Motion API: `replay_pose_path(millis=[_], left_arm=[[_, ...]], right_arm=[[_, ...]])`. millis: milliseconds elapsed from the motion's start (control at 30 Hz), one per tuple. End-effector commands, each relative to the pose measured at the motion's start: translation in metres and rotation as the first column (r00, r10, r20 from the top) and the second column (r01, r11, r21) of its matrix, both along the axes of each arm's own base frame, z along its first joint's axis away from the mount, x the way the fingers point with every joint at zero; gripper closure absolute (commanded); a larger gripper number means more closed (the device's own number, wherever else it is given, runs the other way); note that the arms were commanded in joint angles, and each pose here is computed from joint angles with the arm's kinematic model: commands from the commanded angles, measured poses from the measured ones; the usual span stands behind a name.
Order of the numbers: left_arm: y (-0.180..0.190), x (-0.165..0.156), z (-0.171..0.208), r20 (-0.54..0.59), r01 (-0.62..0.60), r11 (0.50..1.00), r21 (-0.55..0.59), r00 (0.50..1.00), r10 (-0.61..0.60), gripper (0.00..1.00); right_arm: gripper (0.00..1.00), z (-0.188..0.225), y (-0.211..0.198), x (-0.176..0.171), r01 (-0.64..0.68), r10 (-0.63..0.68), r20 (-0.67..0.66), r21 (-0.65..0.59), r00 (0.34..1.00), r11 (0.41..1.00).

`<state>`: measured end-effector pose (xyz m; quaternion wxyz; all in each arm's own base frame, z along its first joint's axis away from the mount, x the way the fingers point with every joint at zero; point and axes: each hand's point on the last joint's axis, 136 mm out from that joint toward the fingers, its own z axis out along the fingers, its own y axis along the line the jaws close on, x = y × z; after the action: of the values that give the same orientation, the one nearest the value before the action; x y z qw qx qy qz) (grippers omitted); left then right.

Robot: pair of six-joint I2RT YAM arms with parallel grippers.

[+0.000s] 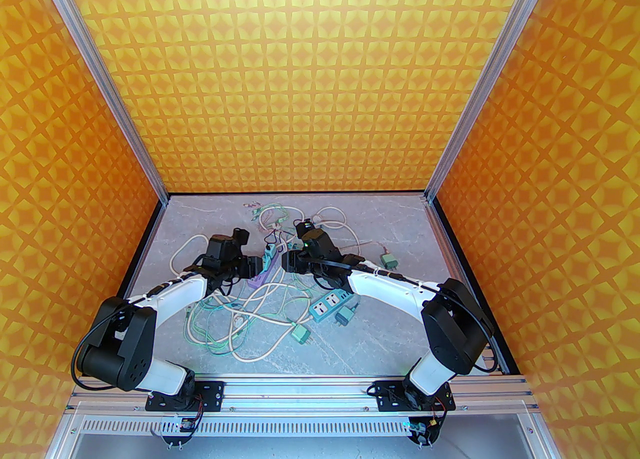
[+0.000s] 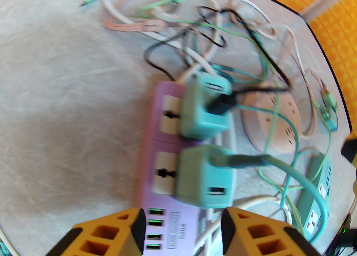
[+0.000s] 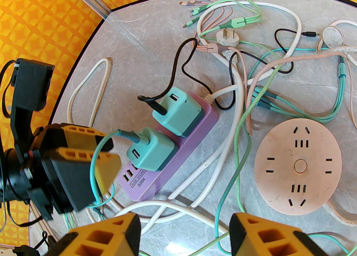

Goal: Pull the plug off the socket

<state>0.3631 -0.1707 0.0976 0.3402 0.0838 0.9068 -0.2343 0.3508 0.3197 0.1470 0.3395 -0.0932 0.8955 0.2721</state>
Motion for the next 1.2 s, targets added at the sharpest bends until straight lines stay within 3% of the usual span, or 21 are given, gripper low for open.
replay_pose_path(millis=[0, 267, 567, 733, 833, 1033, 1167], left_arm=[[-0.005, 0.003, 0.002, 0.041, 0.042, 0.998, 0.039, 0.998, -0.043, 0.50], [-0.026, 0.010, 0.001, 0.054, 0.113, 0.989, 0.094, 0.991, -0.119, 0.44], [-0.030, 0.028, -0.015, 0.061, 0.109, 0.974, 0.198, 0.991, -0.123, 0.48], [-0.029, 0.030, -0.023, 0.062, 0.108, 0.962, 0.250, 0.990, -0.128, 0.57], [-0.028, 0.029, -0.024, 0.067, 0.109, 0.959, 0.262, 0.989, -0.131, 0.70], [-0.029, 0.026, -0.024, 0.065, 0.115, 0.956, 0.269, 0.988, -0.137, 0.79], [-0.032, 0.023, -0.024, 0.061, 0.127, 0.953, 0.275, 0.987, -0.150, 0.80]], right_arm=[[0.42, -0.003, -0.001, 0.001, 0.000, 0.000, 0.002, -0.001, 1.000, 1.000], [0.42, -0.008, 0.003, 0.001, -0.010, 0.010, -0.017, 0.004, 1.000, 1.000], [0.43, -0.014, 0.006, -0.001, -0.018, 0.018, -0.040, 0.016, 0.999, 1.000], [0.47, -0.014, 0.010, 0.004, -0.020, 0.021, -0.050, 0.034, 0.998, 0.999], [0.48, -0.014, 0.014, 0.013, -0.018, 0.021, -0.058, 0.054, 0.998, 0.998], [0.53, -0.025, 0.032, 0.039, -0.018, 0.035, -0.122, 0.141, 0.992, 0.990], [0.68, -0.034, 0.048, 0.055, -0.020, 0.047, -0.151, 0.178, 0.987, 0.984]])
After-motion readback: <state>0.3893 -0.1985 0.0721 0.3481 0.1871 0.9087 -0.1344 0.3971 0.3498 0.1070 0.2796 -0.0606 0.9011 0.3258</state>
